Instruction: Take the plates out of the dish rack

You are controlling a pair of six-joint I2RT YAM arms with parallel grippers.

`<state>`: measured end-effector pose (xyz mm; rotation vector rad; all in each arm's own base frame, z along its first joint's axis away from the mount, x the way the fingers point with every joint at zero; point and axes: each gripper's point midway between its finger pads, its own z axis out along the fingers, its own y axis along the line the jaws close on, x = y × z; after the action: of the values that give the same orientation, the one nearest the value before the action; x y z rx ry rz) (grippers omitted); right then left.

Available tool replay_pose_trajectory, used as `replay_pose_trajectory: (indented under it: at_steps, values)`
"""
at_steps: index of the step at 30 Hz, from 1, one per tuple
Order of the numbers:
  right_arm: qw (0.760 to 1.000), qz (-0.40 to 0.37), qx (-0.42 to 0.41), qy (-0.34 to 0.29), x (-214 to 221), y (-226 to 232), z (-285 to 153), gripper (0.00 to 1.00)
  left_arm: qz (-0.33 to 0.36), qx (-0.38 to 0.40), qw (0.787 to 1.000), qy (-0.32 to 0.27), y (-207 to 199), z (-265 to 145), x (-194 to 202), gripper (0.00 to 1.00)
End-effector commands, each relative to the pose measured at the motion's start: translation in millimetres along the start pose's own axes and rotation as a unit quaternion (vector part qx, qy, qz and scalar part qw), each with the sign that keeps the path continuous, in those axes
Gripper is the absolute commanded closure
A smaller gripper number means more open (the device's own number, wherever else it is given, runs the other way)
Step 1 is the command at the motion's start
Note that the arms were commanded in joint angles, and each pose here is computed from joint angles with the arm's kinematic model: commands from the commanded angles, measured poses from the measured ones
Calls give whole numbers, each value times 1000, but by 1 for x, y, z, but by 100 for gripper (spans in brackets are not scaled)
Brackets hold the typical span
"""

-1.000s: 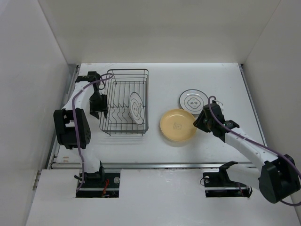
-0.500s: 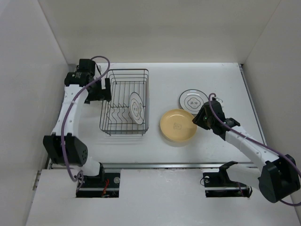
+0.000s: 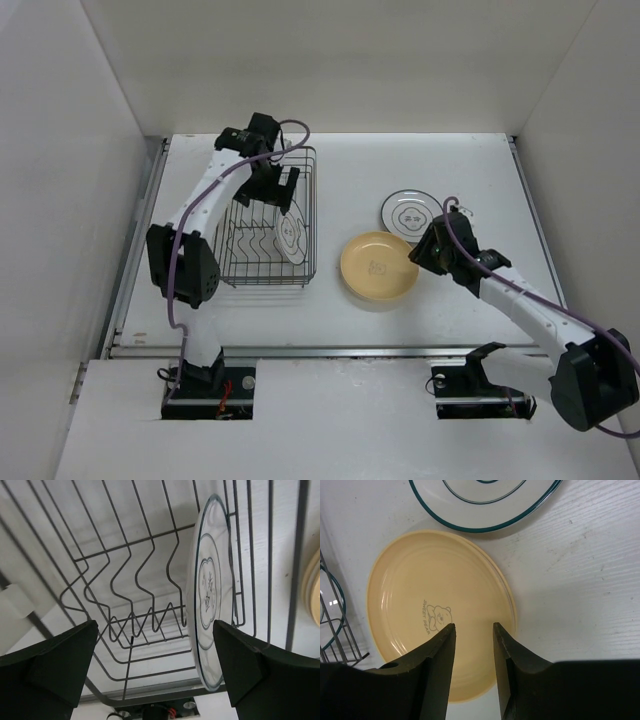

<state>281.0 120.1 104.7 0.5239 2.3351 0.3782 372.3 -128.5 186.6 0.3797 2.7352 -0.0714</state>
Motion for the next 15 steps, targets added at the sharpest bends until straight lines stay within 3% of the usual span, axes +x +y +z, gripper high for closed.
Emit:
replay_pose_trajectory:
  at_steps: [1, 4, 5, 10, 15]
  values:
    - [1000, -5, -22, -18, -11, 11, -11, 58, 16, 12, 1000, 22, -8, -9, 14, 3]
    - [1000, -5, -20, -23, -11, 8, -14, 58, 20, 21, 999, 34, -14, -1, 16, 19]
    - [1000, -5, -20, -23, -11, 8, -14, 58, 20, 21, 999, 34, -14, -1, 16, 43]
    - [1000, -5, -17, -19, -7, 5, -15, 58, 10, 27, 999, 15, -17, -19, 10, 87]
    - [1000, -5, -17, -19, -7, 5, -15, 58, 4, 20, 999, -24, -14, -44, -6, 100]
